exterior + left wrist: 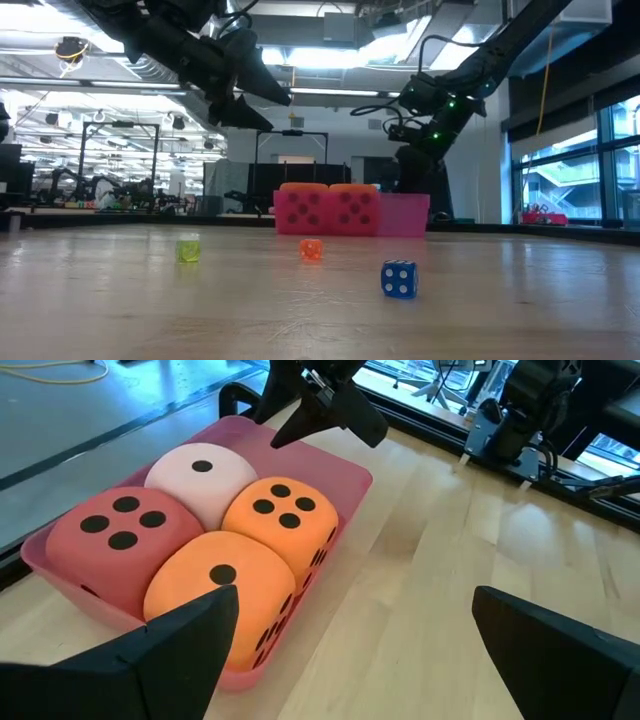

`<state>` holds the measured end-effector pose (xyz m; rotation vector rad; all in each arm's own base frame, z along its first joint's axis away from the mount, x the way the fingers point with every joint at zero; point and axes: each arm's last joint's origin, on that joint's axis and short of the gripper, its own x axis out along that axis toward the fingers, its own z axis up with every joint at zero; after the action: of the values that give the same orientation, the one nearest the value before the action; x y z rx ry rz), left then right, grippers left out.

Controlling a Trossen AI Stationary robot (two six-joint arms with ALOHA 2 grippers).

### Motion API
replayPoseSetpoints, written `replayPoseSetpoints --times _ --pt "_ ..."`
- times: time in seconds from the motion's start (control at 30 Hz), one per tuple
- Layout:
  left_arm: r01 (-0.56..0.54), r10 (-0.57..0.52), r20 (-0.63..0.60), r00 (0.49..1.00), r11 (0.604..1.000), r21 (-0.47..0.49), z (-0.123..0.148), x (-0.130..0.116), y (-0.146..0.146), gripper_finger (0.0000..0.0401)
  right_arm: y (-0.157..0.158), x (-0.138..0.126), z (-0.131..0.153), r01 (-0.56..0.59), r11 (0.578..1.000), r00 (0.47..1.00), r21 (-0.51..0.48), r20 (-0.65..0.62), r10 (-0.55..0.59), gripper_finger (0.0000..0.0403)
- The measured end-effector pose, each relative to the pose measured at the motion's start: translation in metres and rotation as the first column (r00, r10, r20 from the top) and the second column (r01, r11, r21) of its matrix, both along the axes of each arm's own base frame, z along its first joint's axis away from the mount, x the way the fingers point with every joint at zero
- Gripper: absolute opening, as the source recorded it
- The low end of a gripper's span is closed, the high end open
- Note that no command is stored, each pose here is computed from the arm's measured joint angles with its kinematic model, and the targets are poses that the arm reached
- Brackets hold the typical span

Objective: Pick & Place Dice
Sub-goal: Put the small green dice into the red container

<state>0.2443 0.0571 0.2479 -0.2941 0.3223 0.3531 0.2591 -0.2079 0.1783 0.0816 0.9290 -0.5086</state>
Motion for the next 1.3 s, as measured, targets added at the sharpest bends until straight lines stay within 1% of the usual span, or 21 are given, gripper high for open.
replayPoseSetpoints --times 0.27,0.47,0.63,0.93,1.1,1.3 --pt "0.000 0.000 0.000 1.000 1.000 0.000 0.000 0.000 0.000 0.0400 0.002 0.001 0.000 0.003 1.000 1.000 0.010 0.008 -0.003 0.0187" --pt "0.000 0.000 0.000 1.000 1.000 0.000 0.000 0.000 0.000 0.0400 0.005 0.005 0.001 0.036 0.999 0.998 0.040 0.042 -0.038 0.0187" --pt "0.000 0.000 0.000 1.000 1.000 0.000 0.000 0.000 0.000 0.0400 0.009 0.011 0.002 0.019 1.000 0.998 0.023 0.067 -0.021 0.0187" --pt "0.000 0.000 0.000 1.000 1.000 0.000 0.000 0.000 0.000 0.0400 0.011 0.012 0.002 -0.027 1.000 0.999 -0.004 0.048 0.027 0.0187" --pt "0.000 0.000 0.000 1.000 1.000 0.000 0.000 0.000 0.000 0.0400 0.010 0.013 0.003 -0.007 1.000 0.998 0.006 0.066 0.007 0.0187" --pt "0.000 0.000 0.000 1.000 1.000 0.000 0.000 0.000 0.000 0.0400 0.009 0.014 0.004 -0.009 1.000 0.996 -0.007 0.085 0.010 0.0187"
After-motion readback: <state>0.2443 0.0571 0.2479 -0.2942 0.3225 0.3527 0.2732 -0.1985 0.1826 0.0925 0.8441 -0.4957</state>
